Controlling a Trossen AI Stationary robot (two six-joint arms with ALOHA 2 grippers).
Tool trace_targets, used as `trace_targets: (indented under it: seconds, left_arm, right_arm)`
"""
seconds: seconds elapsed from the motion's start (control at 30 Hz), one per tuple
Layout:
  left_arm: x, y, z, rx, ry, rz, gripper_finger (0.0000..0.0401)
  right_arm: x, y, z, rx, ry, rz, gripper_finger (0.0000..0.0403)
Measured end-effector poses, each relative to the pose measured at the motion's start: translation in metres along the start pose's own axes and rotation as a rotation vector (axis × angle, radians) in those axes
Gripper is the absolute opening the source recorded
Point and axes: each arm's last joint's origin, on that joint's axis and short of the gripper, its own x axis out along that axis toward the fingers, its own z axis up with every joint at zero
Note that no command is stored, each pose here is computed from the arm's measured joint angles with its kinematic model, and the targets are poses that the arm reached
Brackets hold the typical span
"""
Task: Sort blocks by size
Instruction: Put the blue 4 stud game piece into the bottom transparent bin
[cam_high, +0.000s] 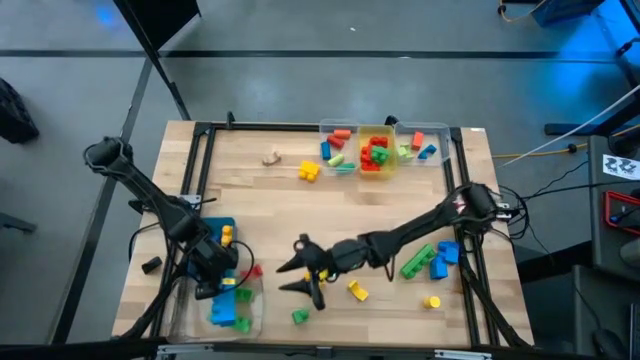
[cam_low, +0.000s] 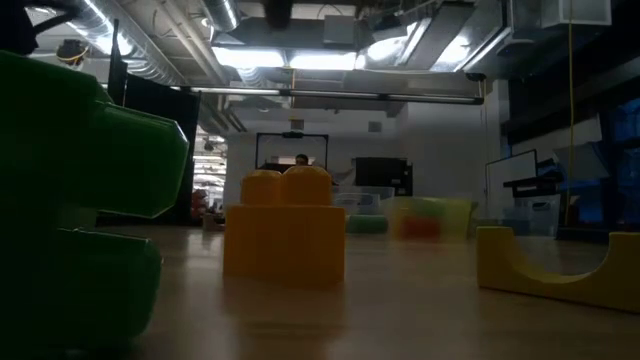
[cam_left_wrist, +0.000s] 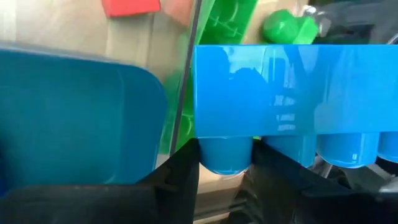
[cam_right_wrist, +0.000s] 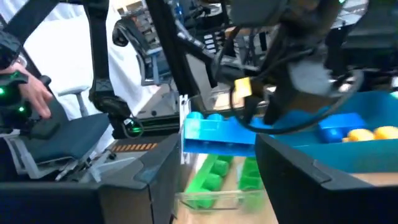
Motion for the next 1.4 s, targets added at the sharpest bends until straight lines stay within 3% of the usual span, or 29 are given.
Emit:
trace_targets:
  seconds: [0.23, 0.5, 0.77, 1.0, 1.17, 1.4]
  left_arm:
    - [0.002, 0.0, 0.001, -0.035, 0.004, 0.005, 0.0116]
    - [0.002, 0.0, 0.001, -0.041, 0.004, 0.001, 0.0116]
    - [0.002, 0.0, 0.001, -0.042, 0.004, 0.0, 0.0116]
    - [0.002, 0.0, 0.001, -0.123, 0.004, -0.002, 0.0116]
    - [0.002, 0.0, 0.001, -0.186, 0.005, -0.001, 0.0116]
    - [0.002, -0.002, 0.003, -0.236, -0.005, -0.023, 0.0116]
  right_arm:
    - [0.032, 0.016, -0.021, -0.114, 0.008, 0.039, 0.0207]
    - [0.085, 0.034, -0.012, -0.288, -0.026, 0.074, 0.0207]
    - [0.123, 0.029, -0.026, -0.293, -0.041, -0.075, 0.0207]
    - [0.131, 0.018, -0.048, -0.297, -0.037, -0.242, 0.0207]
    - [0.135, 0.013, -0.066, -0.296, -0.006, -0.235, 0.0207]
    - [0.134, 0.017, -0.07, -0.305, 0.027, -0.206, 0.0207]
